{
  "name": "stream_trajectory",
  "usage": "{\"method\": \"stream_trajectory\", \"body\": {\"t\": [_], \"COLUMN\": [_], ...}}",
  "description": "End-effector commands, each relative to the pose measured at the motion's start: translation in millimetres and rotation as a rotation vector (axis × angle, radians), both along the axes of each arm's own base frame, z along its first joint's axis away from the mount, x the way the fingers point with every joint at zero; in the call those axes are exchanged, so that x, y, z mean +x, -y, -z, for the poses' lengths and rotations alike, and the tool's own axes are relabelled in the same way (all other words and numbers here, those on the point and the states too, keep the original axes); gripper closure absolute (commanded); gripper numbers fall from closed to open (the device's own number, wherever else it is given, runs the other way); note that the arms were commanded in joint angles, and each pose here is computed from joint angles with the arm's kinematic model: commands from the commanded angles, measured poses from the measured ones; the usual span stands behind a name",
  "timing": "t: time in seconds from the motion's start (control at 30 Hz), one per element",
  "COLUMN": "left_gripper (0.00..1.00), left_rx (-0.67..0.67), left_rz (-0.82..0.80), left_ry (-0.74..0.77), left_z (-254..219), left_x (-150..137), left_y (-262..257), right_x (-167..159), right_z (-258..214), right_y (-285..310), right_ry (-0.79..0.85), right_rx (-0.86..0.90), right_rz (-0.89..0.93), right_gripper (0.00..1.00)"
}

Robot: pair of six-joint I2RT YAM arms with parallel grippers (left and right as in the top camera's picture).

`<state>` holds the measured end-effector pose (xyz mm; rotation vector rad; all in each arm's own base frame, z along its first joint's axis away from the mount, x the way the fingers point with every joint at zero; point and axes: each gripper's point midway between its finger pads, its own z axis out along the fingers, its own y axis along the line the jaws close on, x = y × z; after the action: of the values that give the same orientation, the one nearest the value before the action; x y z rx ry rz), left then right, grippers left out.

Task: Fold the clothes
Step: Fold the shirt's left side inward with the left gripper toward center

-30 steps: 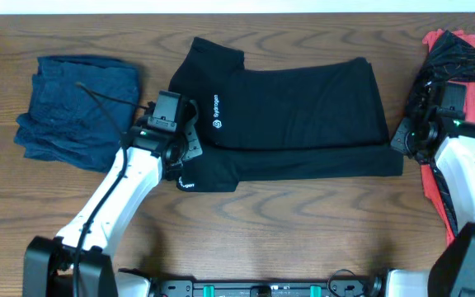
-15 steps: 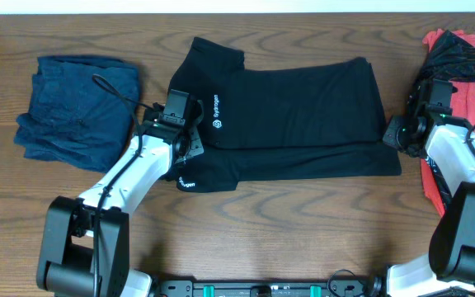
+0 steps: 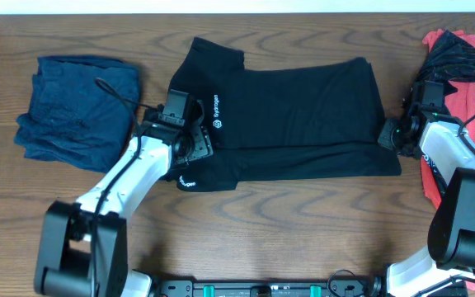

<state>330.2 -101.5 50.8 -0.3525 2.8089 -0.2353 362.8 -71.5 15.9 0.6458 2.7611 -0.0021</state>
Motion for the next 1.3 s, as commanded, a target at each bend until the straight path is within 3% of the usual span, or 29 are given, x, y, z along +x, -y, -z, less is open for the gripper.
{"method": "stream_trajectory", "body": {"t": [0.0,0.13,0.3,0.63,0.93,1.03,1.2,1.27], "left_gripper": [0.25,0.25,0.26,0.26,0.26,0.40,0.88,0.94], "left_rx": [-0.036,-0.001,0.025,0.106,0.177,0.188,0.246,0.246], "left_rz": [0.130,0.322,0.461,0.635,0.683,0.683,0.665,0.663], "left_ry": [0.092,0.141,0.095,0.003,-0.071,-0.066,-0.039,-0.029], "left_z": [-32.0,-43.3,-27.5,13.6,44.4,47.0,44.2,38.7], "left_x": [-1.6,-12.1,-32.7,-52.7,-60.5,-58.0,-49.1,-47.5], "left_y": [18.7,41.6,67.0,88.8,87.4,86.7,79.4,80.0], "right_x": [-2.1,-4.2,-5.7,-5.9,-6.4,-6.5,-6.5,-6.5], "right_z": [5.1,5.7,6.0,6.2,6.4,6.3,6.3,6.3], "right_y": [-3.7,-4.0,-4.2,-4.3,-4.4,-4.4,-4.2,-4.2], "right_ry": [-0.018,-0.027,-0.033,-0.034,-0.036,-0.036,-0.036,-0.036], "right_rx": [0.004,0.006,0.006,0.007,0.007,0.007,0.006,0.006], "right_rz": [-0.020,-0.021,-0.020,-0.021,-0.020,-0.020,-0.023,-0.023], "right_gripper": [0.98,0.98,0.98,0.98,0.97,0.97,0.97,0.98]}}
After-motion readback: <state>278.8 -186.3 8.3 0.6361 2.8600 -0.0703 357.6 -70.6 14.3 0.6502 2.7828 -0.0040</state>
